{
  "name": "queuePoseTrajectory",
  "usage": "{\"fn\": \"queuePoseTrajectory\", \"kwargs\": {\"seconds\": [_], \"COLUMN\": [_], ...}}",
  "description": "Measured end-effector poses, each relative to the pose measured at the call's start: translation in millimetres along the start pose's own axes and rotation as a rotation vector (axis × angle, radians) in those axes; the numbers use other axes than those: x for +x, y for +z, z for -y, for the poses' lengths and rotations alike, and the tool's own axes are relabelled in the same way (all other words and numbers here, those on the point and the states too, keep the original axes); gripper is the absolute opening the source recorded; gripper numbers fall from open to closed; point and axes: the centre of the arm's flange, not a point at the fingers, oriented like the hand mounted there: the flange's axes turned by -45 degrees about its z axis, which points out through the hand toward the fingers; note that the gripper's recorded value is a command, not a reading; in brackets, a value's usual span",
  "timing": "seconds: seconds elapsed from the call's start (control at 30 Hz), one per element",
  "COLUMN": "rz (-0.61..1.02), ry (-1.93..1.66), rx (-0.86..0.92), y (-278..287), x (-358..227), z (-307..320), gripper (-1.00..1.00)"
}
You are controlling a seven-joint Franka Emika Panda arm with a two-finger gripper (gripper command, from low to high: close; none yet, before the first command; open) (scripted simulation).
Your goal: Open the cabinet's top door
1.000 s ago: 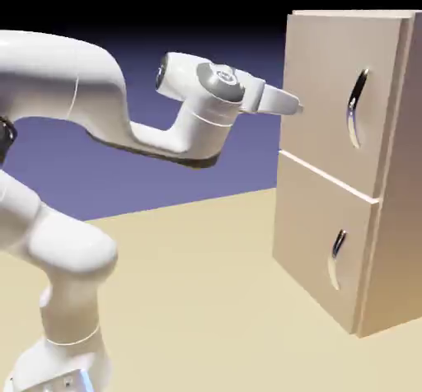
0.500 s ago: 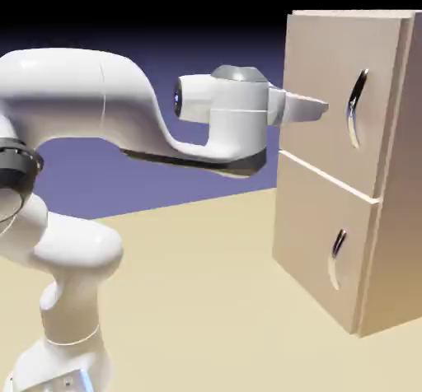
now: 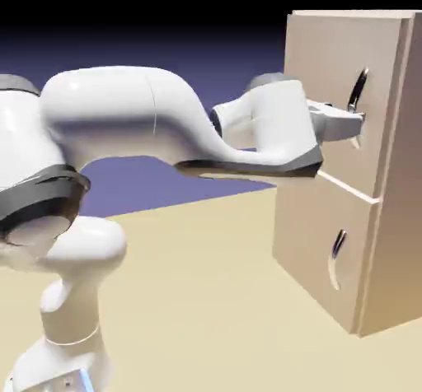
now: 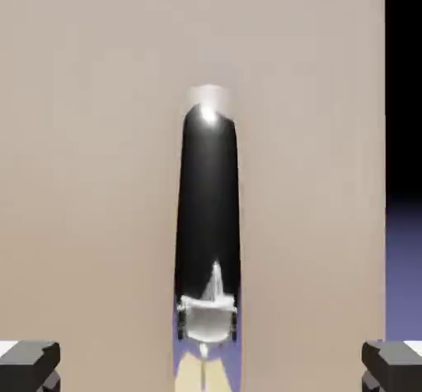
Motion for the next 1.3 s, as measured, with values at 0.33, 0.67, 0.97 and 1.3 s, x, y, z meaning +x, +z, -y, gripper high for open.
{"fn": "queuePoseTrajectory", "kwargs": {"seconds": [0.33, 0.67, 0.97, 1.3], "rz": [0.000, 0.000, -0.001, -0.001], "ry": [-0.002, -0.002, -0.001, -0.003], "rx": [-0.120, -0.280, -0.405, -0.504], "y": [-33, -78, -108, -130], "x": [0, 0, 0, 0], "z": [20, 53, 83, 109], "gripper": [-1.00, -1.00, -1.00, -1.00]}}
